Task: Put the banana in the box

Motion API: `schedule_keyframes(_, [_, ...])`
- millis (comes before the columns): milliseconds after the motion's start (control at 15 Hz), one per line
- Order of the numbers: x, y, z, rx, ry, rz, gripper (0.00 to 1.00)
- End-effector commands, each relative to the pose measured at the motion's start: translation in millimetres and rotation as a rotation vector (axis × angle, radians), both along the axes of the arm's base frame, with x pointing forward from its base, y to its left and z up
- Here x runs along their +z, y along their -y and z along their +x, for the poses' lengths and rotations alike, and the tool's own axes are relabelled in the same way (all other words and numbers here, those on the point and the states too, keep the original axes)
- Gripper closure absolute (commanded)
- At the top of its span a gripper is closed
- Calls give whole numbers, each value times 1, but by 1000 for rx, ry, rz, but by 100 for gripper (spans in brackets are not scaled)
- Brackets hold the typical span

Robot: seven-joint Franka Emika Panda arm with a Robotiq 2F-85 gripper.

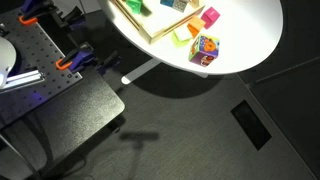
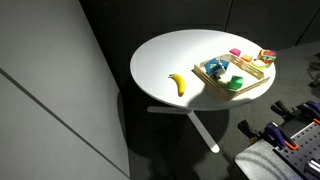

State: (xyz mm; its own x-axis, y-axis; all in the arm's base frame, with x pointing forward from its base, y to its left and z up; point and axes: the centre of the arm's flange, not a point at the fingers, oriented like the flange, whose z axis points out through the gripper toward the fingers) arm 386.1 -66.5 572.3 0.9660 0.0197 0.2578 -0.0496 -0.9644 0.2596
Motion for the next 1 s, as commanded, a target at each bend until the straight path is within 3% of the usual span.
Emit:
schedule_keyframes(0, [0, 0, 0, 0, 1, 0, 0])
schedule_keyframes(467, [1, 0, 0, 0, 2, 0, 0])
schedule_keyframes(933, [-14, -13, 23, 26, -29, 51, 0])
